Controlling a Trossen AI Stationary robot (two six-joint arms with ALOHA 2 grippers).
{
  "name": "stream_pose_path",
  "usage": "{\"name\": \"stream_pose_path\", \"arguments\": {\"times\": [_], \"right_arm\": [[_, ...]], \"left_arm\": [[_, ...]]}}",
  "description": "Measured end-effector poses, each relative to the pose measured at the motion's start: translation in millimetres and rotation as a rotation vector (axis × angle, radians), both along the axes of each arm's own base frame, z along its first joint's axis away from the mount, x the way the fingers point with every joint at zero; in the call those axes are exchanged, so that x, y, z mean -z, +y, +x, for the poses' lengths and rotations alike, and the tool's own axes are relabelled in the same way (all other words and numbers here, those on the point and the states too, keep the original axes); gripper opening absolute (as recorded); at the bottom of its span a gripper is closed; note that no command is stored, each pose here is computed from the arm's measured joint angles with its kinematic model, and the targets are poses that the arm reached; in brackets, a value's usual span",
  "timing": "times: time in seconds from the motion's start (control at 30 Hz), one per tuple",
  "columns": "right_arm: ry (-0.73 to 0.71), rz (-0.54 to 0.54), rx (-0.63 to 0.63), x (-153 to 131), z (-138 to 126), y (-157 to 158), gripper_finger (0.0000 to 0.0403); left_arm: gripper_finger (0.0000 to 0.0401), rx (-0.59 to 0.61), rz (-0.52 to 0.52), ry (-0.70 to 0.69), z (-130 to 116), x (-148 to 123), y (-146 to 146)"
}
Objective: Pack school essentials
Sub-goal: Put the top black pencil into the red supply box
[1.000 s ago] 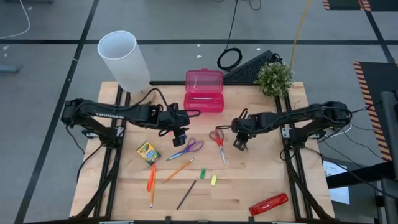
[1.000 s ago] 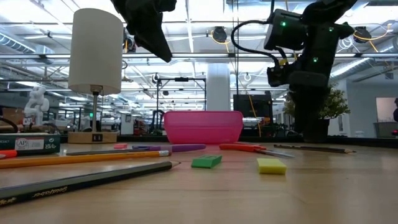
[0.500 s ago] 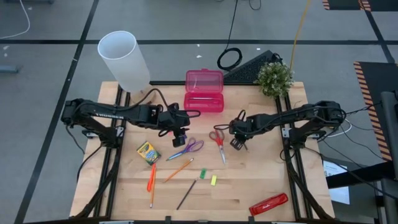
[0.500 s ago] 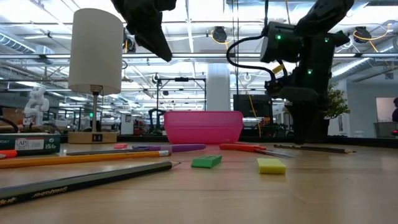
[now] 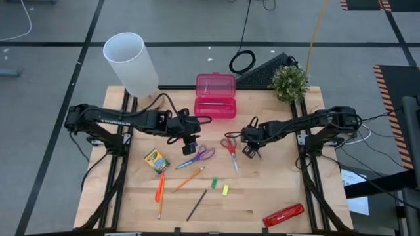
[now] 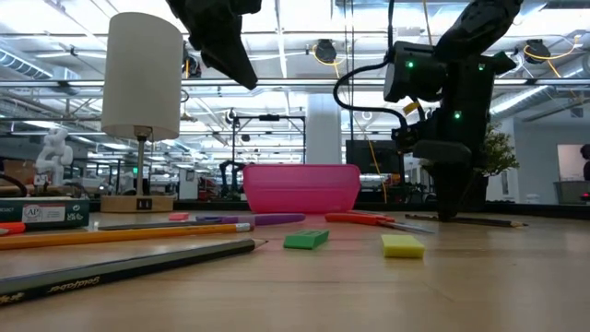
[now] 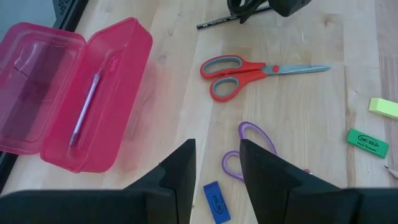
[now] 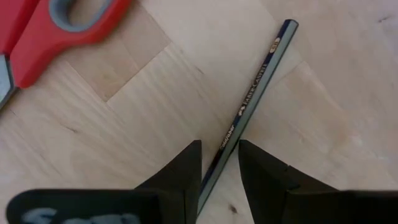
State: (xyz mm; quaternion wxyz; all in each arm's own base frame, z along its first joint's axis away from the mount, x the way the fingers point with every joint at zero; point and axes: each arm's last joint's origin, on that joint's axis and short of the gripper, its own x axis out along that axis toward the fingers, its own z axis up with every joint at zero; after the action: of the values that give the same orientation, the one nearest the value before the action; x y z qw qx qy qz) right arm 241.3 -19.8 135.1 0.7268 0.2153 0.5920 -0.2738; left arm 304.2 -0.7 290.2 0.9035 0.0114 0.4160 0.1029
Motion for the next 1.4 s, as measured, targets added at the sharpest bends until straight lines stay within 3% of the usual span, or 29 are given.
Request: {"name": "stream_pose_path", "arguments": {"times": [0.13,0.47,1.1,1.4], "right_arm": [[0.002,0.000,0.010,0,0,0,0.0088],[0.003,-0.002,0.055,10,-8,0,0.0008],[-0.069,0.006,0.011,-18,-21,2,0.0014],[-0.118,0.044,-0.033,-58,-15,3,0.0014]], "left_arm": [[0.0129,0.000,0.000,0.000,0,0,0],[0.0129,0.000,0.000,0.000,0,0,0],[0.0129,0.008,0.007,-0.003,0,0,0],[0.0129,0.013,0.011,-0.017,2,-1,0]]}}
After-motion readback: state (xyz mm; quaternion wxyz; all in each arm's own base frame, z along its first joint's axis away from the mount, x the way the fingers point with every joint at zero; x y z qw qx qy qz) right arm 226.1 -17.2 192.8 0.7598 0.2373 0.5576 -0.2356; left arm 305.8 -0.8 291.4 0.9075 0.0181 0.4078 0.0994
